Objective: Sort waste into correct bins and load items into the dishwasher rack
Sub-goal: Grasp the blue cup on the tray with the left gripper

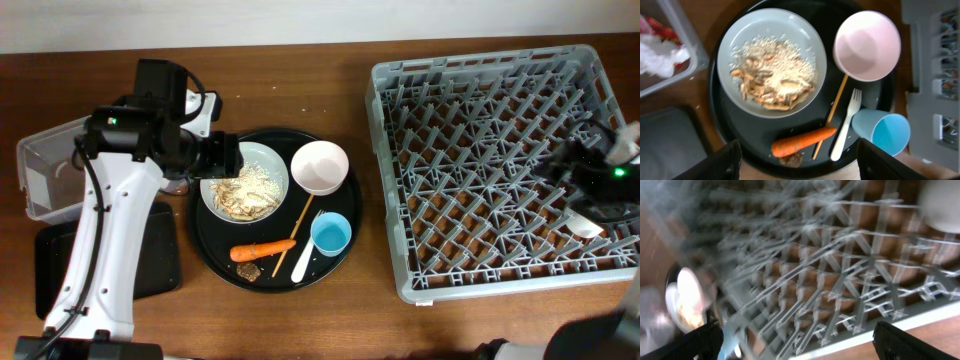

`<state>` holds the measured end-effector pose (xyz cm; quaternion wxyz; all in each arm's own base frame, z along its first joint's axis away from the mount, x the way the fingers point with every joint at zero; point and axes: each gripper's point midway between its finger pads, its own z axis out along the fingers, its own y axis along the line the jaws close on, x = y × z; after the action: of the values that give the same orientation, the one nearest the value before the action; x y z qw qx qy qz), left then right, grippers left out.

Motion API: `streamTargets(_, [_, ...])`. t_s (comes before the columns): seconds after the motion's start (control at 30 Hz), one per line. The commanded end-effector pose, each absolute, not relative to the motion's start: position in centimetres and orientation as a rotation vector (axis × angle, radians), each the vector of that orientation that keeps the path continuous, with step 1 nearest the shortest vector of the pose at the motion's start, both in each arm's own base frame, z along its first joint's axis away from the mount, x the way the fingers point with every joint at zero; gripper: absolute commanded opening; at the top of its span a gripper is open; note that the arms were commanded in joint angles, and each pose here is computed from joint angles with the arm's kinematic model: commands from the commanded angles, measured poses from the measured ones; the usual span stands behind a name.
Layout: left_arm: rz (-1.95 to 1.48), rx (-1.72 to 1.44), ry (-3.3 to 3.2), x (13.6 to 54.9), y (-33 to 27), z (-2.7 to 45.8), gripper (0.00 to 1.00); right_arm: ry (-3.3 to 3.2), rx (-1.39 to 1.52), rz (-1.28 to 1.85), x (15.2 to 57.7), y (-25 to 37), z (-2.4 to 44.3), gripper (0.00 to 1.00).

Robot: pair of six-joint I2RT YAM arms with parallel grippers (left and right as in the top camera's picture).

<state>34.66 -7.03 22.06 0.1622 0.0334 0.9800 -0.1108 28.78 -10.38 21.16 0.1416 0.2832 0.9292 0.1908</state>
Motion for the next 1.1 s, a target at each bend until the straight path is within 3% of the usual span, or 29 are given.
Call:
streamTargets(0.0, [-0.407,0.196,2.770,34.3,-10.1,22.5,0.74,2.692,0.484,0.513,28.6,-5.3,24.3,0.99])
streamTargets(0.3, [-0.432,0.510,2.932,29.7,-17.0,15.2,0.73,2.846,0.151,0.410,27.7,0.7,23.5,0.99])
streamTargets(0.57, [-0.463,0.691,3.030,27.2,-21.9,8.8,0.71,2.855,0.142,0.407,27.8,0.8,23.2,0.99])
streamTargets(0.6, [-0.443,0.694,3.052,27.2,-21.8,8.0,0.60,2.856,0.142,0.405,27.8,0.8,23.2,0.99])
streamTargets(0.7, [-0.424,0.693,3.074,27.4,-21.8,6.8,0.40,2.856,0.143,0.403,27.8,0.8,23.2,0.99])
streamTargets(0.77, [-0.425,0.693,3.072,27.6,-21.9,6.4,0.16,2.856,0.143,0.403,27.8,0.8,23.2,0.99])
streamTargets(0.83, [-0.427,0.690,3.068,27.8,-21.9,6.4,0.02,2.856,0.143,0.403,27.8,0.8,23.2,0.99])
streamTargets(1.07, [-0.451,0.619,3.041,29.4,-21.1,8.8,0.00,2.856,0.142,0.402,27.8,0.8,23.2,0.99])
